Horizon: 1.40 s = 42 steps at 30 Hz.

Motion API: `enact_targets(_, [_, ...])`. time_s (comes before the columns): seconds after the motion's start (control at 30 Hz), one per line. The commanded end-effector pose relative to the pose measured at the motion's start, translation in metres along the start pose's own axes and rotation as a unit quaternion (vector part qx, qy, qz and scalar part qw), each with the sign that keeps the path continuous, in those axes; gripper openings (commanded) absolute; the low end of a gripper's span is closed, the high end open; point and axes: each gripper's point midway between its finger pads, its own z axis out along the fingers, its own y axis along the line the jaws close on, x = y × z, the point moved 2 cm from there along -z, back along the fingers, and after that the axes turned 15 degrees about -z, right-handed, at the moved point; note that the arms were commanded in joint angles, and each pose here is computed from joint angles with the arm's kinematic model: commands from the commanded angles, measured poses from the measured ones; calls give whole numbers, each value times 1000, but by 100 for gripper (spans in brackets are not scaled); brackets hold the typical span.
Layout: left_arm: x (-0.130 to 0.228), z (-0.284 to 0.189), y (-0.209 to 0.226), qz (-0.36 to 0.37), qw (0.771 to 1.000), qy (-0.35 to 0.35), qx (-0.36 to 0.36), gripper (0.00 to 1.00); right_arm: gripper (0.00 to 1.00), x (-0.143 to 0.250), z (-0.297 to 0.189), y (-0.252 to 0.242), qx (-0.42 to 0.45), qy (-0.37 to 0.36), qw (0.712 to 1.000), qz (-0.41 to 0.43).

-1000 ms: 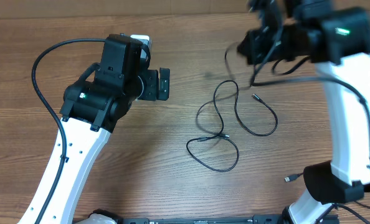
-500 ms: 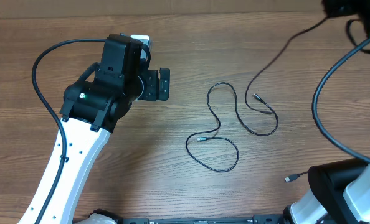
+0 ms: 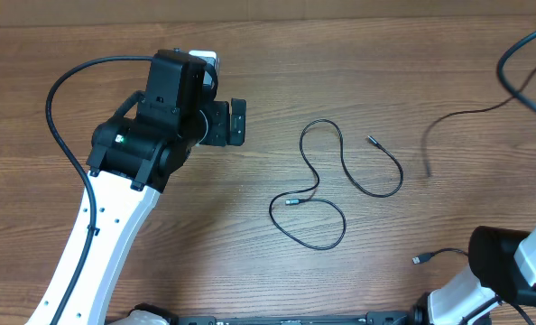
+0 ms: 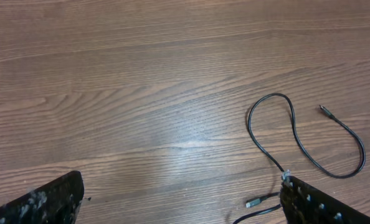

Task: Untangle cables

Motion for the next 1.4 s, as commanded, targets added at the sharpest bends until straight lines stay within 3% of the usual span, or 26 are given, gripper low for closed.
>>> enact_targets(0.0, [-6, -11, -2, 8, 1000, -17, 6, 100, 4, 31, 39, -9, 9, 60, 998, 13])
enact_targets(0.23, [-6, -11, -2, 8, 1000, -17, 6, 99, 4, 133, 121, -49, 90, 200, 972, 86])
enact_targets(0.37, [-6, -11, -2, 8, 1000, -17, 6, 100, 4, 186, 153, -60, 83, 253, 957, 117])
enact_targets(0.53, [-6, -11, -2, 8, 1000, -17, 6, 100, 4, 244, 182, -68, 40, 294, 941, 163])
enact_targets(0.87, [-6, -11, -2, 8, 1000, -17, 6, 100, 4, 333, 205, -83, 60, 333, 923, 185])
enact_targets(0.93, [-6, -11, -2, 8, 1000, -17, 6, 100, 30, 352, 206, -78, 60, 343, 919, 184])
enact_targets(1.0, [-6, -11, -2, 8, 1000, -17, 6, 100, 71, 365, 205, -75, 60, 353, 916, 182])
enact_targets(1.07, [-6, -11, -2, 8, 1000, -17, 6, 100, 95, 372, 204, -73, 59, 359, 914, 180])
enact_targets(1.1, [-6, -11, -2, 8, 1000, -17, 6, 100, 100, 374, 203, -73, 59, 362, 913, 179])
enact_targets(1.27, [-6, -11, -2, 8, 1000, -17, 6, 100, 100, 379, 200, -63, 29, 375, 908, 183])
enact_targets(1.37, [-6, -11, -2, 8, 1000, -17, 6, 100, 100, 368, 200, -37, -76, 366, 913, 164])
